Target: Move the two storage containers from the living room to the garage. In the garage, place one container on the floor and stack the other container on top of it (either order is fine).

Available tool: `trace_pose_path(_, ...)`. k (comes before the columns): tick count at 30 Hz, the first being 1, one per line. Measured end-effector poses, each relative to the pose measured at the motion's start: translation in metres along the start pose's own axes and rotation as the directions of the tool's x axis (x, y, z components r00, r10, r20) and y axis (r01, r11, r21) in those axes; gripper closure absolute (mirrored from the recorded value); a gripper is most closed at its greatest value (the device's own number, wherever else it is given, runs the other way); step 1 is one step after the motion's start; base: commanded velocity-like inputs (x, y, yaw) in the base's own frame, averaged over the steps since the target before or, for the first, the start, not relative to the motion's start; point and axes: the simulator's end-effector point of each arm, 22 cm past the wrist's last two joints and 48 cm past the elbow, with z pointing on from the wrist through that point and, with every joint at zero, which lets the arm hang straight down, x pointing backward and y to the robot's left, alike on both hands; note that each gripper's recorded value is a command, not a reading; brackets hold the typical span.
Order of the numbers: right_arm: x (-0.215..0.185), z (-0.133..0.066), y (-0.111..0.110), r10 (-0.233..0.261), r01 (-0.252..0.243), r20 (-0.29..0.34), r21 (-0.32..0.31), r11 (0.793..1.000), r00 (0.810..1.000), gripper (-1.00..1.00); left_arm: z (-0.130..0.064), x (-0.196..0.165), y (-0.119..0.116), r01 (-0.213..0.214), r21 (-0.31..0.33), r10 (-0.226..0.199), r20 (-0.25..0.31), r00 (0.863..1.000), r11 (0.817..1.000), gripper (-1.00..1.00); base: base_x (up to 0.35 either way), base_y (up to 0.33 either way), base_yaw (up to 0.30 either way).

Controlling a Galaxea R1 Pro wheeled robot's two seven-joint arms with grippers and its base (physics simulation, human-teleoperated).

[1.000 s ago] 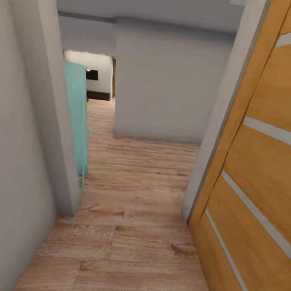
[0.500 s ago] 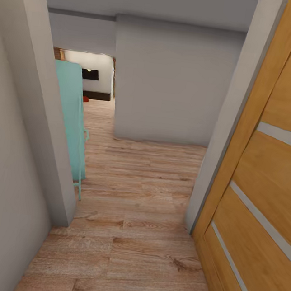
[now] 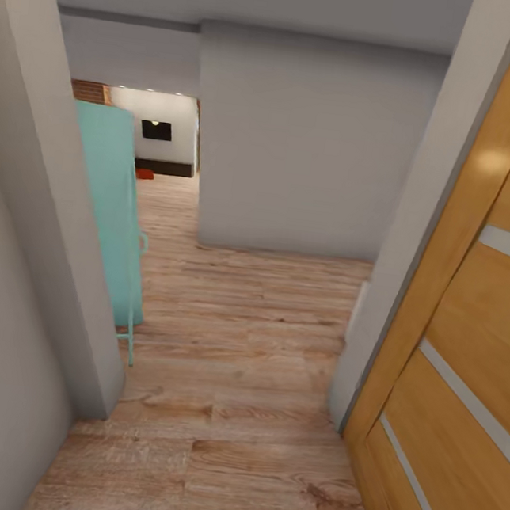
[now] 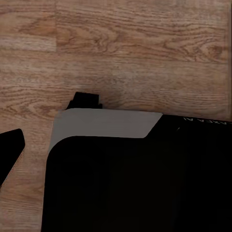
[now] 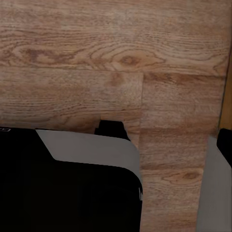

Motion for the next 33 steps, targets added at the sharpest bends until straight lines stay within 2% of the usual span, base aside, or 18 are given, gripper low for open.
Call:
trace_pose_path(24,0.0002,-0.0002,0.0011,0.000,0.000,-0.001,-0.001,1.000,1.000,-1.00,0.0000,0.0002,-0.0001,0.001,0.000,-0.001,-0.001,1.000,1.000,-1.00,0.323,0.000,0.000)
trace_pose_path(33,-0.0002,0.0002,-0.0011,0.000,0.000,0.001,0.001,1.000,1.000,-1.00,0.0000,0.0003,-0.0007,0.000,0.001,0.000,-0.001,1.000,1.000,-1.00,0.323,0.000,0.099)
